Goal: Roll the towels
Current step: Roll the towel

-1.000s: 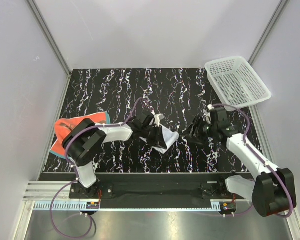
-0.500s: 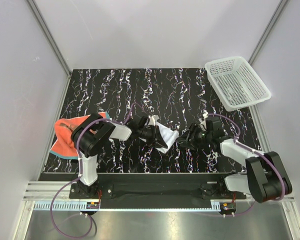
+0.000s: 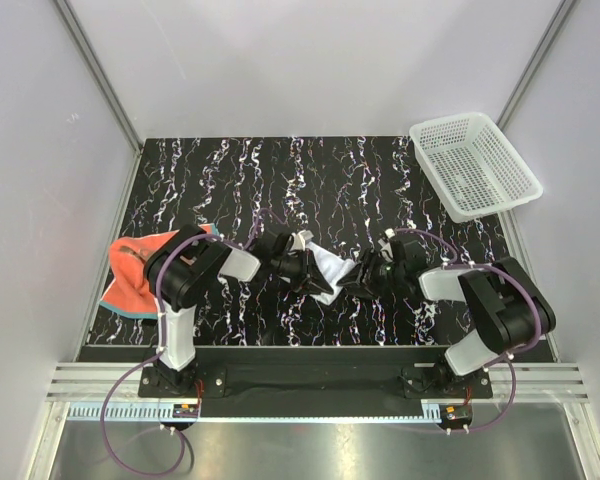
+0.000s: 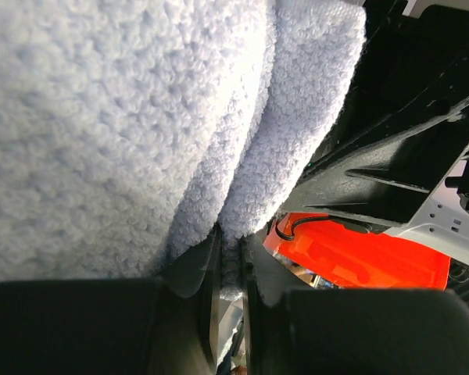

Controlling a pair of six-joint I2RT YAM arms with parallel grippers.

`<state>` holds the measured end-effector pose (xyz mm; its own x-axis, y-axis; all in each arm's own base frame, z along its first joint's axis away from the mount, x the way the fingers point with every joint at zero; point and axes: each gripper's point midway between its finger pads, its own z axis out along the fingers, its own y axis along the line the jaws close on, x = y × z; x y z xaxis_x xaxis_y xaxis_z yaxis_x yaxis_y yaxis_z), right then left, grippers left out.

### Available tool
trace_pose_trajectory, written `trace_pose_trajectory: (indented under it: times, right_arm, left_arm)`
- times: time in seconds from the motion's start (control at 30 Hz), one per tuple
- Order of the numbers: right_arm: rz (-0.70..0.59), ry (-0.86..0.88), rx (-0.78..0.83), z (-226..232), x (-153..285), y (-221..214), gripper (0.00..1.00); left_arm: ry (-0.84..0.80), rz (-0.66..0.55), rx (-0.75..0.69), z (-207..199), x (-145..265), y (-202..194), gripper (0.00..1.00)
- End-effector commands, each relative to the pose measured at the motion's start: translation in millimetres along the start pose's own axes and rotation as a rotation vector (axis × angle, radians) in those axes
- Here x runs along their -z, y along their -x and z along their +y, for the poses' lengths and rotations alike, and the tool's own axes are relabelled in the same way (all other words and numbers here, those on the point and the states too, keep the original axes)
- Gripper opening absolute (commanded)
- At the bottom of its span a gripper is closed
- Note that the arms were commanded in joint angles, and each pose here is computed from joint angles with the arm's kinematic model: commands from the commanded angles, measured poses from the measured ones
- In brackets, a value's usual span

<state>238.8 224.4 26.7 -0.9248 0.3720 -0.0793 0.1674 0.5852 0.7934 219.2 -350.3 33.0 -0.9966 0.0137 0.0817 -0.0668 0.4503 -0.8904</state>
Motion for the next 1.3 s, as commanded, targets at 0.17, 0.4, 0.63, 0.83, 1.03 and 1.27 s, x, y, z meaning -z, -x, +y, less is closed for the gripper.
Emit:
trace_pose_trajectory:
  times: [0.17, 0.4, 0.63, 0.83, 1.03, 1.27]
  right_arm:
    - [-0.025, 0.015, 0.043, 7.9, -28.5, 8.9, 0.51]
    - [-0.019, 0.000, 0.034, 1.2, -36.1, 5.9, 0.23]
    - [-0.008, -0.072, 0.041, -6.2, -32.1, 3.8, 0.09]
    - [0.013, -0.269, 0.095, -12.7, -10.8, 5.2, 0.08]
    - [0.052, -0.414, 0.118, -12.4, 7.9, 3.9, 0.07]
    - [0.104, -0.466, 0.110, -10.9, 6.3, -2.2, 0.07]
  left_arm:
    - [-0.024, 0.032, 0.019, 8.4, 0.5, -3.7, 0.11]
    - [-0.038, 0.038, 0.022, 7.5, 1.2, -5.4, 0.12]
    - [0.068, 0.009, -0.019, 13.1, 8.6, -1.9, 0.27]
    - [0.288, -0.065, -0.180, 12.9, 31.5, 8.7, 0.45]
    - [0.484, -0.218, -0.416, -11.4, 61.8, 23.8, 0.47]
    - [0.752, -0.409, -0.838, -52.1, 60.2, 9.5, 0.48]
